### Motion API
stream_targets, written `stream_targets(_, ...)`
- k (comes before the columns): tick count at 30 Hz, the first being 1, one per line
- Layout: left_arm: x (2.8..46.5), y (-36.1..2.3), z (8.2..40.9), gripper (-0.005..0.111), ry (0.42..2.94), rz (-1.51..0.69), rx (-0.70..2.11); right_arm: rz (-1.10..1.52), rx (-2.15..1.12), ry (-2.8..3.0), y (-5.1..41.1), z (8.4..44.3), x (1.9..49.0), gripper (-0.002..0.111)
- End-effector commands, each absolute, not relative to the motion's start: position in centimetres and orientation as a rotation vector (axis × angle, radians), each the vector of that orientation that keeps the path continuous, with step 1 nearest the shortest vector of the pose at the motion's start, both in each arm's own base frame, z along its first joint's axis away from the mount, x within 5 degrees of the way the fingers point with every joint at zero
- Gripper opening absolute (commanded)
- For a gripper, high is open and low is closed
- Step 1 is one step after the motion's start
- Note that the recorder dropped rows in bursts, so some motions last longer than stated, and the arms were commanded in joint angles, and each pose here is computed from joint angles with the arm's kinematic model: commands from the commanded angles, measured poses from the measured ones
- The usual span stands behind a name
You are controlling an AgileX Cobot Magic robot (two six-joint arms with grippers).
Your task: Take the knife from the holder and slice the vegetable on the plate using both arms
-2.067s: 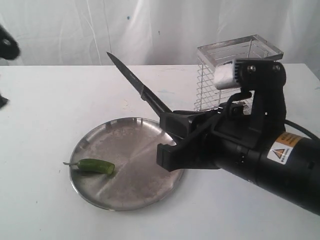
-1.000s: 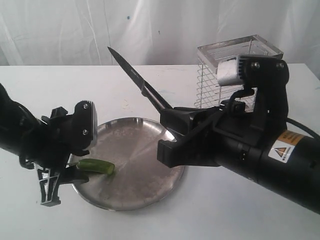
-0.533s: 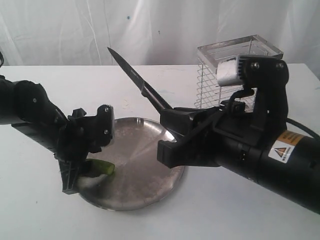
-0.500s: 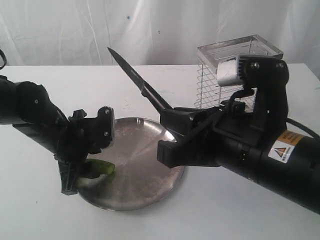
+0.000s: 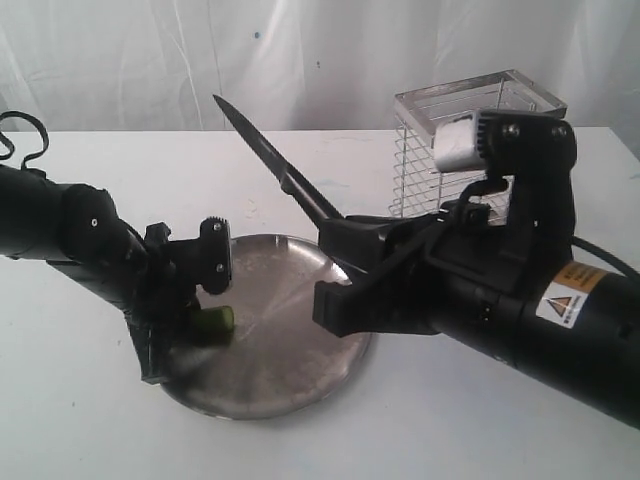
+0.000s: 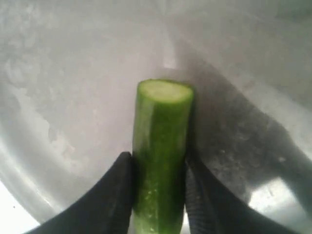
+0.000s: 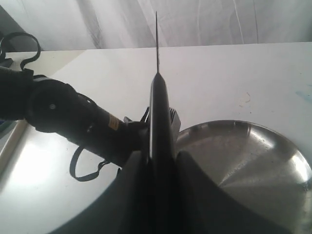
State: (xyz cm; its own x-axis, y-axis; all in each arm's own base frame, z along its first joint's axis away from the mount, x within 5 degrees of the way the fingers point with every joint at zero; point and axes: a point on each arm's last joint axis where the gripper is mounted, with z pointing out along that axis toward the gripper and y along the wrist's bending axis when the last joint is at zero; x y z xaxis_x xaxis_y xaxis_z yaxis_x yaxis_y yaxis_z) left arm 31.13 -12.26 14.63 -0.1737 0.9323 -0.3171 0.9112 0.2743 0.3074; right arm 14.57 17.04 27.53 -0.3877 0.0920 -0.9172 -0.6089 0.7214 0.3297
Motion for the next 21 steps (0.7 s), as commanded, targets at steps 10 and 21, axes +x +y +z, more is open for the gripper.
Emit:
stream_targets(10, 30.8, -15.2, 17.0, 0.029, 2.62, -0.287, 0.856, 0.591, -0.592, 1.959, 16.1, 25.6, 16.0, 0.0)
stream_targets(21, 30.8, -15.0, 17.1, 0.059, 2.693, -0.306, 0.671, 0.468, -0.733, 2.052, 16.1, 24.7, 18.2, 0.0)
